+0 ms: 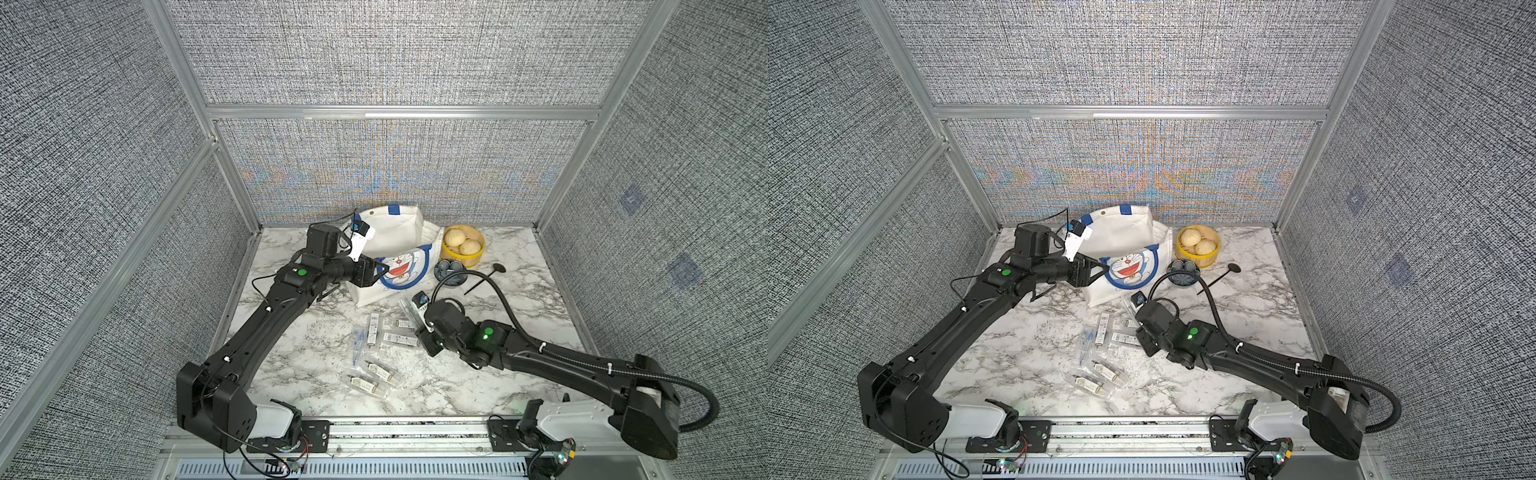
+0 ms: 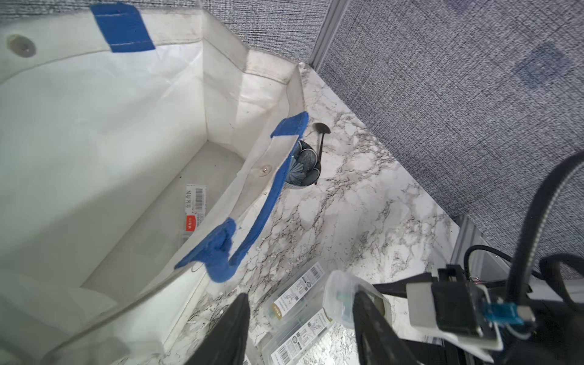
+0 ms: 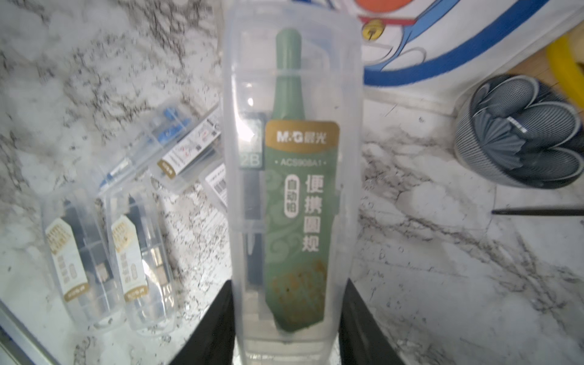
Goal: Put the compass set into the canvas bag
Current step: Pick up the compass set at the center of the board, then place the compass set in the canvas bag.
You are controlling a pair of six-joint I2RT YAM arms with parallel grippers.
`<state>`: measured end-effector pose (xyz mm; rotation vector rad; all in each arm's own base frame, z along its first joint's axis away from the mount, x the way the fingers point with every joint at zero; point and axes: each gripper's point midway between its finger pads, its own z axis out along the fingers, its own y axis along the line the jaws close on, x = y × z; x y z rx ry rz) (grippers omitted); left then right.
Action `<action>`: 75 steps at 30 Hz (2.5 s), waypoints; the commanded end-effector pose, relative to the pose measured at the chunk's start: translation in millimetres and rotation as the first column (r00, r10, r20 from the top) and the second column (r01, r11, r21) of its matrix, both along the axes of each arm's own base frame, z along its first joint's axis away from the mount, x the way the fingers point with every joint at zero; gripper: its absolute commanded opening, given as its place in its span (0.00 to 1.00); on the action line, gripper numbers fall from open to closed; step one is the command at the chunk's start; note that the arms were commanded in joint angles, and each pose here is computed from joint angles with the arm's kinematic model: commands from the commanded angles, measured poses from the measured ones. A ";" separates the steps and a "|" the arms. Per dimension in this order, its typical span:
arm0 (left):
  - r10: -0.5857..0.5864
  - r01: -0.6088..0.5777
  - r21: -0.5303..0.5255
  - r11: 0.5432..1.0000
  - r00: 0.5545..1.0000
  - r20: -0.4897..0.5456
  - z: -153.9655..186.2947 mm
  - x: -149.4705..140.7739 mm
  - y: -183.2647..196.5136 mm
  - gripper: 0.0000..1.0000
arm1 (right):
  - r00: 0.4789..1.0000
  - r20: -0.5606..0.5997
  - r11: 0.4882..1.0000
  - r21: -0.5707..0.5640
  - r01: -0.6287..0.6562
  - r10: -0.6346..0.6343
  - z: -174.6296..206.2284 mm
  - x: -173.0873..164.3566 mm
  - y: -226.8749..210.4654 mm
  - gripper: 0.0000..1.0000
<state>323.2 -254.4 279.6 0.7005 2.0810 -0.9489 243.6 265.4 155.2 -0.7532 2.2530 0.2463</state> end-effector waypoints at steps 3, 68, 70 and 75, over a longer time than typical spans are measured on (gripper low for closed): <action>-0.095 0.094 -0.084 0.992 0.995 -0.006 8.1 -10.9 -18.4 0.58 | 0.993 0.116 0.994 0.102 -0.027 0.015 43.9 23.2 14.1 0.30; 0.189 -0.206 0.105 0.973 0.970 0.152 59.3 142.8 -36.3 0.17 | 0.997 0.052 0.983 0.170 -0.065 0.057 -58.4 8.0 -3.1 0.81; 0.221 -0.244 0.138 0.960 0.962 0.162 49.8 162.7 -34.2 0.17 | 0.998 0.036 0.981 0.183 -0.058 0.053 -59.4 7.0 -1.9 0.81; 0.237 -0.272 0.218 0.937 0.956 0.173 14.6 199.3 -38.3 0.16 | 0.998 0.029 0.980 0.187 -0.060 0.055 -58.7 5.3 -1.6 0.81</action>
